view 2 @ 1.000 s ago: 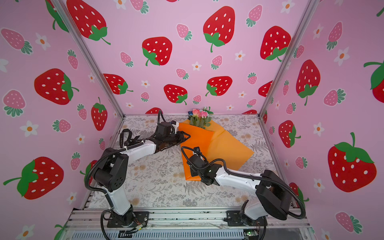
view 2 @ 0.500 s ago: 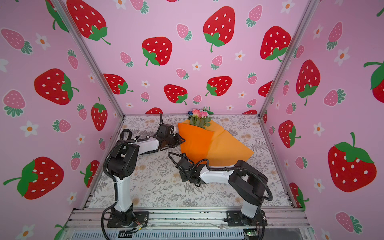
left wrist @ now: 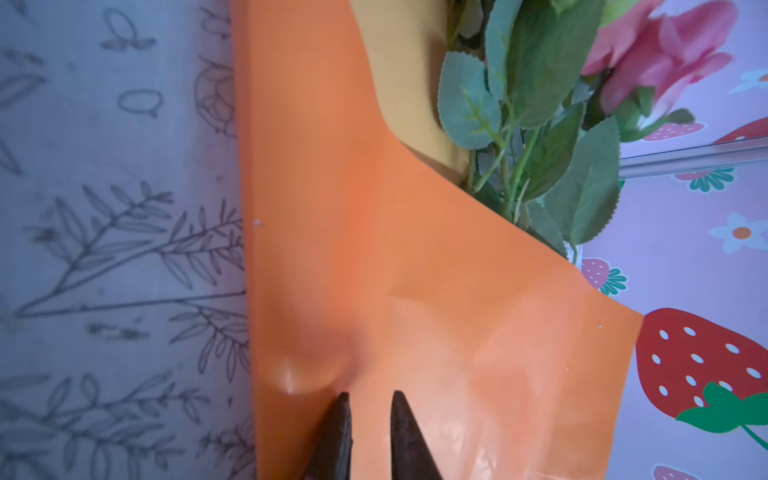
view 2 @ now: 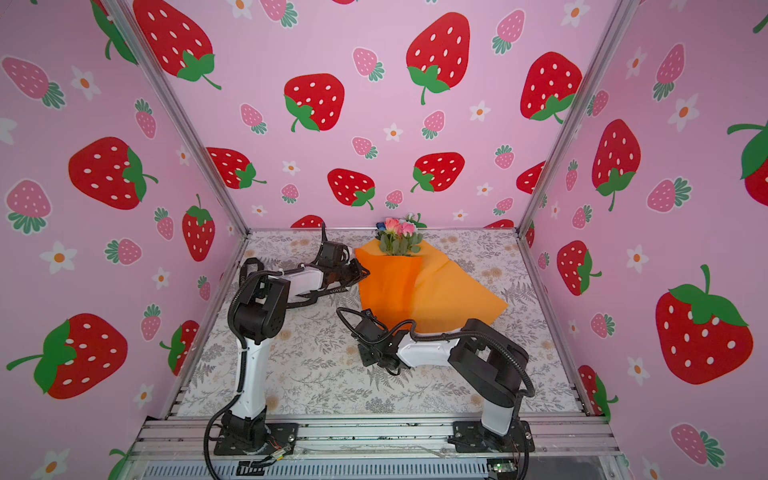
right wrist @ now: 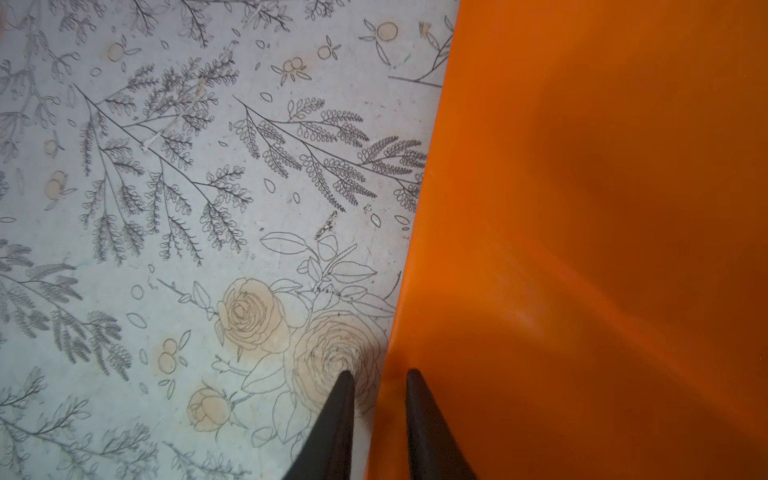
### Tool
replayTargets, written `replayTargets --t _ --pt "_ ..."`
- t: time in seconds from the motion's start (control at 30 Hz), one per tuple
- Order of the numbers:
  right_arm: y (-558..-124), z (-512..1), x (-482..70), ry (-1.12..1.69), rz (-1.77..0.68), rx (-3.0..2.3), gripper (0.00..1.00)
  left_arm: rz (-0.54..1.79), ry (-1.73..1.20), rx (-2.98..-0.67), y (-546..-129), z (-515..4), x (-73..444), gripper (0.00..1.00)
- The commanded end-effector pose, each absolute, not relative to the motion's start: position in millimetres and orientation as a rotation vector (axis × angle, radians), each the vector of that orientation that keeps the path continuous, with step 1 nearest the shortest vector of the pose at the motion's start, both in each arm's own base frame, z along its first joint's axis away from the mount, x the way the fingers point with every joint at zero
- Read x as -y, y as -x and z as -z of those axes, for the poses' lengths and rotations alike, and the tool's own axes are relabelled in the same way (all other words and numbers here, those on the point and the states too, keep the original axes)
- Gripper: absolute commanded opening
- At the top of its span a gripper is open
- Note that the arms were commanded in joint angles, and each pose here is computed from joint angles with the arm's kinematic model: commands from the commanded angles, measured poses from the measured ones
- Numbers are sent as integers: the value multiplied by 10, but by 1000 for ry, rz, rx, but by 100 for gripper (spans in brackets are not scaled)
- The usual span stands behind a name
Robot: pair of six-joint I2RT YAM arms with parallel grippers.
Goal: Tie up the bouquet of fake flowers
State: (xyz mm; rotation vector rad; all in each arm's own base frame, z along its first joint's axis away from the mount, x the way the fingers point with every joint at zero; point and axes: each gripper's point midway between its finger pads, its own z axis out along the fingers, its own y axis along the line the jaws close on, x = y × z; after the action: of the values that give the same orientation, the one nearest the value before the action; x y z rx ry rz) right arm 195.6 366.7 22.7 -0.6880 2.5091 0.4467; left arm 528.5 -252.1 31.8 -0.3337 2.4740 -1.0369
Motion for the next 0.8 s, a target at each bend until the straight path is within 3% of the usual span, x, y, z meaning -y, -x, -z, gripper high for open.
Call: replayTargets --t 0.0,0.5,0.77 --pt "-1841 -63 -3578 691 -439 -2574 25 1006 400 -2488 -5420 -261 2427 18" --pt "-1838 -151 -3553 657 -466 -2589 25 946 558 -2446 -5958 -206 2121 20" --pt "-1884 -444 -3588 623 -555 -2554 27 896 544 -2402 -6149 -386 1933 21"
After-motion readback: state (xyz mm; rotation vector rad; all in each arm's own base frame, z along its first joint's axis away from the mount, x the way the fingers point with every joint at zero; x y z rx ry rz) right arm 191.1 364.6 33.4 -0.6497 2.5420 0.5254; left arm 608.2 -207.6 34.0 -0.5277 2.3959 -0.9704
